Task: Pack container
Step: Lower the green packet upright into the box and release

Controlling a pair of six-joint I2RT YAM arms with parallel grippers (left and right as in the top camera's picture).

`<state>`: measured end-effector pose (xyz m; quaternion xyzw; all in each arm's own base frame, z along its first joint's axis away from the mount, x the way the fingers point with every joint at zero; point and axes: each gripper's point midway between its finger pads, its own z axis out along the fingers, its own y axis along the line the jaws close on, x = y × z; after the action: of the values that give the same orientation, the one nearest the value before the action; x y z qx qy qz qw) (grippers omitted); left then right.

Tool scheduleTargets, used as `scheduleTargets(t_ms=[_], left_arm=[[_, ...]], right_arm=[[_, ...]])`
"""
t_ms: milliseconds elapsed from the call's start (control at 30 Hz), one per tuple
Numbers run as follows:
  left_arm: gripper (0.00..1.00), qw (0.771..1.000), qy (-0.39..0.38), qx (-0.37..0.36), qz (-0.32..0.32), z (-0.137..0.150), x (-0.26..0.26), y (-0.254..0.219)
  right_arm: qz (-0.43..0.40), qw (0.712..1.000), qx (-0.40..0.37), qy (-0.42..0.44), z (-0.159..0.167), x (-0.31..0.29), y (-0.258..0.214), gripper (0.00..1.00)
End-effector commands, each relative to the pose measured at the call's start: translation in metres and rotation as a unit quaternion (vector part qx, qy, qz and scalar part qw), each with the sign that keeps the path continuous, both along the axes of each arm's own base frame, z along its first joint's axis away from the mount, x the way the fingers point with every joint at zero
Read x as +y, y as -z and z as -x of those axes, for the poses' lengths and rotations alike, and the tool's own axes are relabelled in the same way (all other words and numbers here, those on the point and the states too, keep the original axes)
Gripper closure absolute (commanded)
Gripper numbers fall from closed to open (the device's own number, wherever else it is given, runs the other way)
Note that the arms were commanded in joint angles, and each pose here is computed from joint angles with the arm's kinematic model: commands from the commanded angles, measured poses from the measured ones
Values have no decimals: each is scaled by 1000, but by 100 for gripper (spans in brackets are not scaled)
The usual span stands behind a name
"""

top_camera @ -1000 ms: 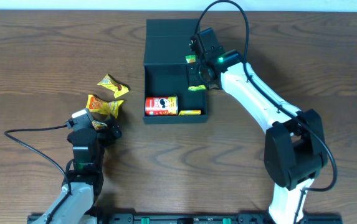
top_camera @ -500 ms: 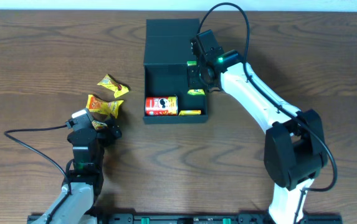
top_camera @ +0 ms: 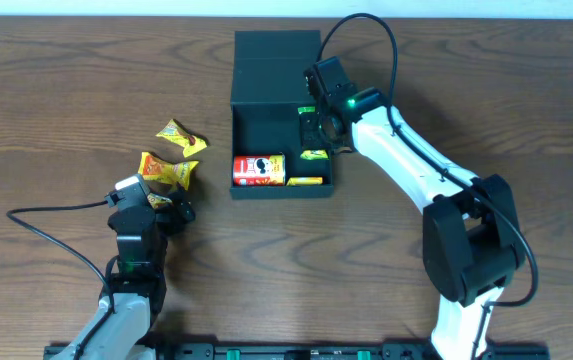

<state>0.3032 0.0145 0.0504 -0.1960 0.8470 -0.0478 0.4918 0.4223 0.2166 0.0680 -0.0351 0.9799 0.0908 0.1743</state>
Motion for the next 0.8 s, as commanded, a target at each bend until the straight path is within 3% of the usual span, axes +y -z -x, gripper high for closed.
scheduleTargets(t_ms=[0, 333, 367, 433, 500, 567, 700, 767], left_arm=[[2, 1000, -5, -15, -5, -8, 1, -12], [2, 1000, -5, -15, -5, -8, 1, -12], [2, 1000, -5, -15, -5, -8, 1, -12], [2, 1000, -5, -15, -5, -8, 1, -12], [2, 1000, -5, -15, -5, -8, 1, -12], [2, 1000, -5, -15, -5, -8, 1, -12], [2, 1000, -5, -15, -5, -8, 1, -12], [3, 1000, -5, -16, -5, -8, 1, -12]], right_arm=[[-3, 1000, -12, 7, -2, 5, -1, 98], [-1, 1000, -9, 18, -2, 3, -1, 99], [1, 1000, -9, 19, -2, 2, -1, 96], [2, 1000, -9, 19, -2, 2, -1, 75], [2, 1000, -9, 19, -2, 2, -1, 62], [2, 1000, -10, 19, -2, 1, -1, 63], [-6, 1000, -23, 19, -8, 5, -10, 74], [-8, 999, -49, -2, -11, 6, -44, 73]])
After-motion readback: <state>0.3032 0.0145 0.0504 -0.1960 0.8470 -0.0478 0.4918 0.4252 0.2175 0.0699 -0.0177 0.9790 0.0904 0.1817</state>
